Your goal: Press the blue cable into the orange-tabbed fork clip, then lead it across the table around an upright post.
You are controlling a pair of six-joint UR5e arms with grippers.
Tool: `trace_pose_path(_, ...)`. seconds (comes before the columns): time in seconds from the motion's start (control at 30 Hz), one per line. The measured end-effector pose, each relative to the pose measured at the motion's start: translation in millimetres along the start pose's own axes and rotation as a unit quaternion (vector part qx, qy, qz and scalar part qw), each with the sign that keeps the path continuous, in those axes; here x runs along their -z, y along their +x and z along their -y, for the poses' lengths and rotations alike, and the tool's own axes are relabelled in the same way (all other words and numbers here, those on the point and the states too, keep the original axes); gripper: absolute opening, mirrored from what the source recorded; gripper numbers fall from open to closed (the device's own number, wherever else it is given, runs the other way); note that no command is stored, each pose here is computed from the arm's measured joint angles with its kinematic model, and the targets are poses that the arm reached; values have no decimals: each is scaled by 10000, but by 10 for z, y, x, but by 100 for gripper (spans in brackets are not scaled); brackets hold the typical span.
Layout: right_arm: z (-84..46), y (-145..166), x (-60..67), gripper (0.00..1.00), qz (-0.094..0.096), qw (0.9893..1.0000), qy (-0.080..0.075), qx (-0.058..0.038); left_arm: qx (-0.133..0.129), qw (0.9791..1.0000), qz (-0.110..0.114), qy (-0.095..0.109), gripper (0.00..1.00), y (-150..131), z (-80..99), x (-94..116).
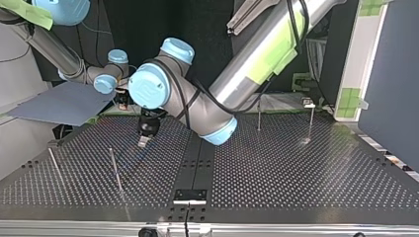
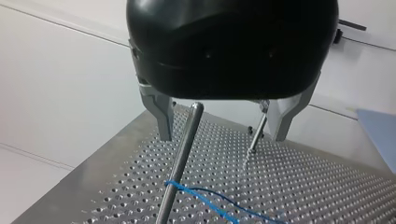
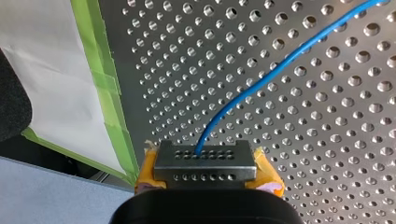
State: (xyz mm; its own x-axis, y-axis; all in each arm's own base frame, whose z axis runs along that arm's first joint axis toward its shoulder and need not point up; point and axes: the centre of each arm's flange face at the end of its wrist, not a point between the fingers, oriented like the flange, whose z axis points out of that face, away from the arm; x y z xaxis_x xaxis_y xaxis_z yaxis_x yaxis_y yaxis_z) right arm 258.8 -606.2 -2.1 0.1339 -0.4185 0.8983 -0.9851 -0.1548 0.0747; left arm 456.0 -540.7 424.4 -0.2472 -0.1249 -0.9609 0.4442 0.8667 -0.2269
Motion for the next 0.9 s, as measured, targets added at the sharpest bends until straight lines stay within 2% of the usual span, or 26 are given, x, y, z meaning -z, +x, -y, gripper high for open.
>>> trace_pose_path(0.1,5,-4,1,0,3,10000,4,2,-143,9999,-4,-93,100,8,-32,-4)
trace_pose_path(0.23,8,-3,1,0,2,10000,8,3,-331,9989,-143,-314,100,102,-106,-27)
trace_pose_path(0.4,10,-6,2,0,6,10000,16,3,-283,9976,-535,-326,100,398,-134,-110)
trace_pose_path(0.47,15,-6,4,0,9,10000,20,6,-205,9973,-623,-340,100,487,-145,-143)
trace_pose_path(0.57,22,-6,7,0,13,10000,25,8,-46,9977,-599,-311,100,528,-146,-184)
trace_pose_path(0.73,30,-4,11,0,13,10000,22,18,236,9986,-457,-119,100,515,-115,-241)
trace_pose_path(0.9,40,-4,15,0,13,10000,17,35,498,9984,-273,-31,100,485,-116,-301)
